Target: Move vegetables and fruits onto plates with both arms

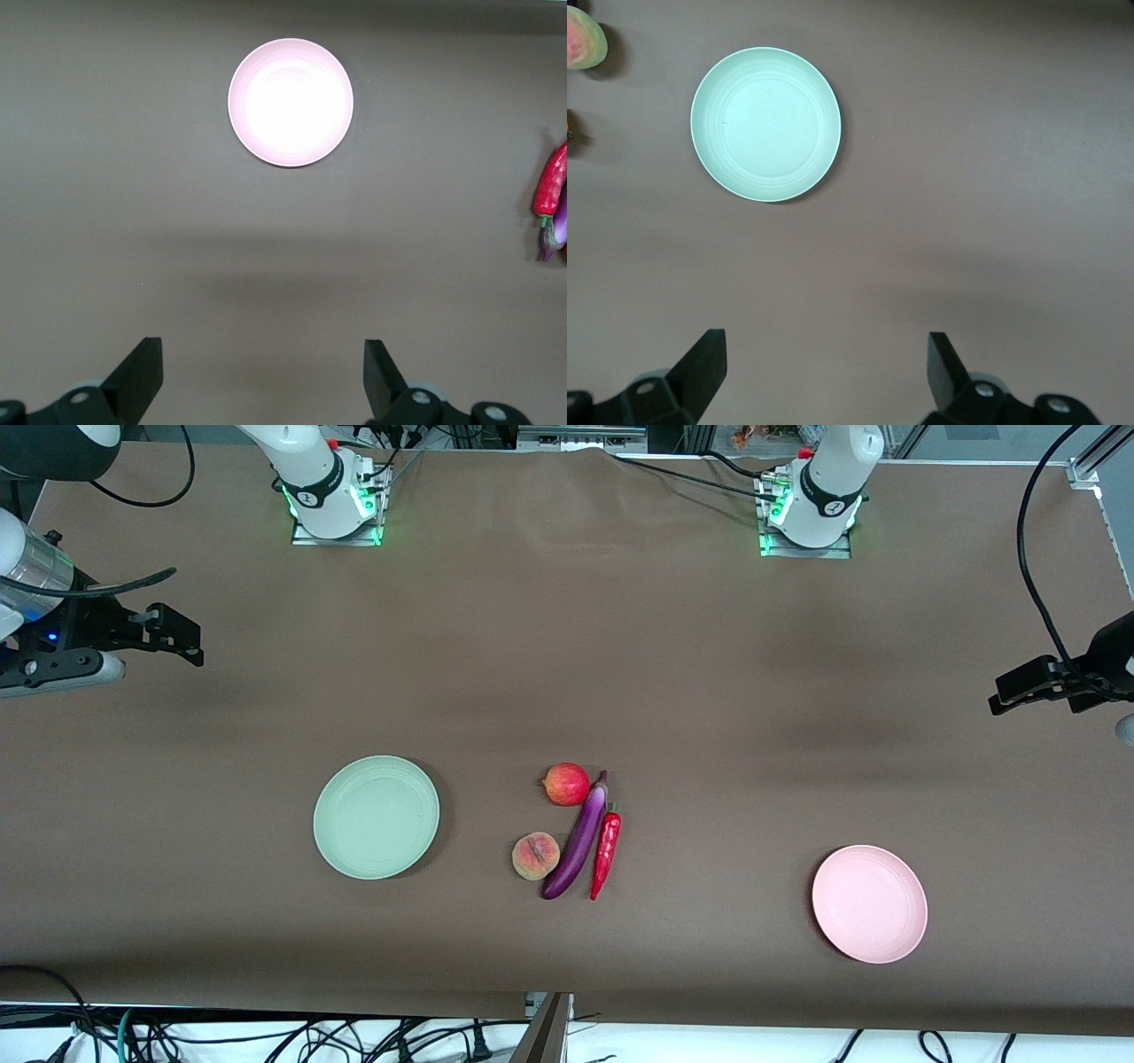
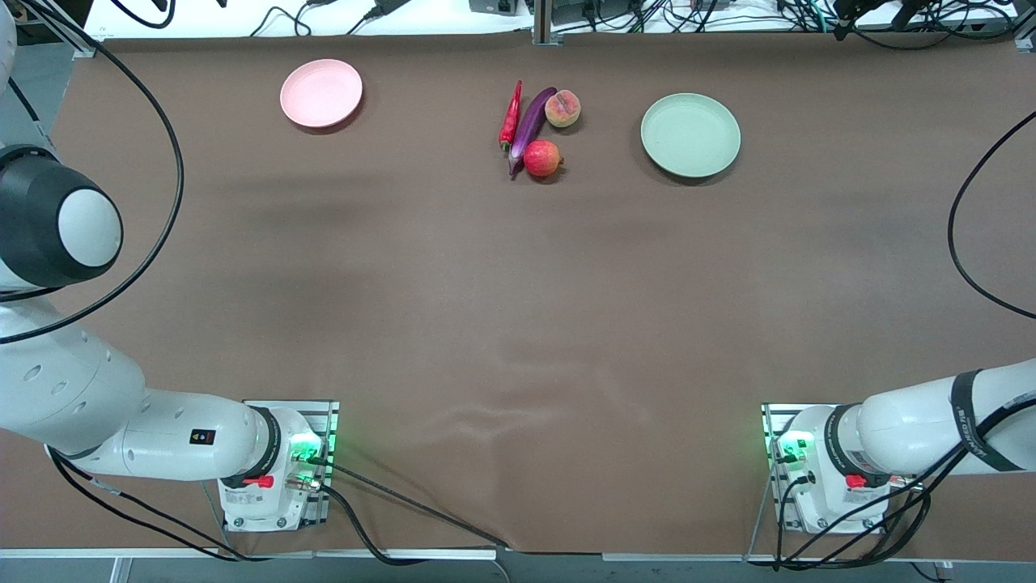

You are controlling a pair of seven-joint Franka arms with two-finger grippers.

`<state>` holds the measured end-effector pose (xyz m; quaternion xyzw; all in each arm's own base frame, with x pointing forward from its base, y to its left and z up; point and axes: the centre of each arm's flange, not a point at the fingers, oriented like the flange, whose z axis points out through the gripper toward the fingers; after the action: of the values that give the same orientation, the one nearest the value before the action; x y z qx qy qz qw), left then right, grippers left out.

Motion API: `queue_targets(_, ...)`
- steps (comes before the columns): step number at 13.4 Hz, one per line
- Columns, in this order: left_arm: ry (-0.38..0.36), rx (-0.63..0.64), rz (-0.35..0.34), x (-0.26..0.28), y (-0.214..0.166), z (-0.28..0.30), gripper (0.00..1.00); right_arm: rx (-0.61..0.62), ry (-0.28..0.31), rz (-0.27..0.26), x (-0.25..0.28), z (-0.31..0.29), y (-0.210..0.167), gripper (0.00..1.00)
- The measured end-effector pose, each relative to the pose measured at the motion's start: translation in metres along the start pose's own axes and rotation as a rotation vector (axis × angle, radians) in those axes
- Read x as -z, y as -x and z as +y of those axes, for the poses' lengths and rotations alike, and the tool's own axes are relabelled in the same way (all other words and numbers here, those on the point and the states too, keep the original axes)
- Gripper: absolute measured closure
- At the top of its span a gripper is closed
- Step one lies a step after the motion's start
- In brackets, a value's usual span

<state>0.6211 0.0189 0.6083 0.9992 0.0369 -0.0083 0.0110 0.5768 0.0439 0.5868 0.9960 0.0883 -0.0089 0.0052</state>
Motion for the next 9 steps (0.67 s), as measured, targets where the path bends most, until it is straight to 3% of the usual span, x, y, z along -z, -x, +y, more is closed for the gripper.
queue_targets(9,0.001,-0.006,-0.010,-0.0023,0.0000,0.0035,0.00,-0.005,0.012,-0.001,0.0000,0.0045,0.0005,0.00)
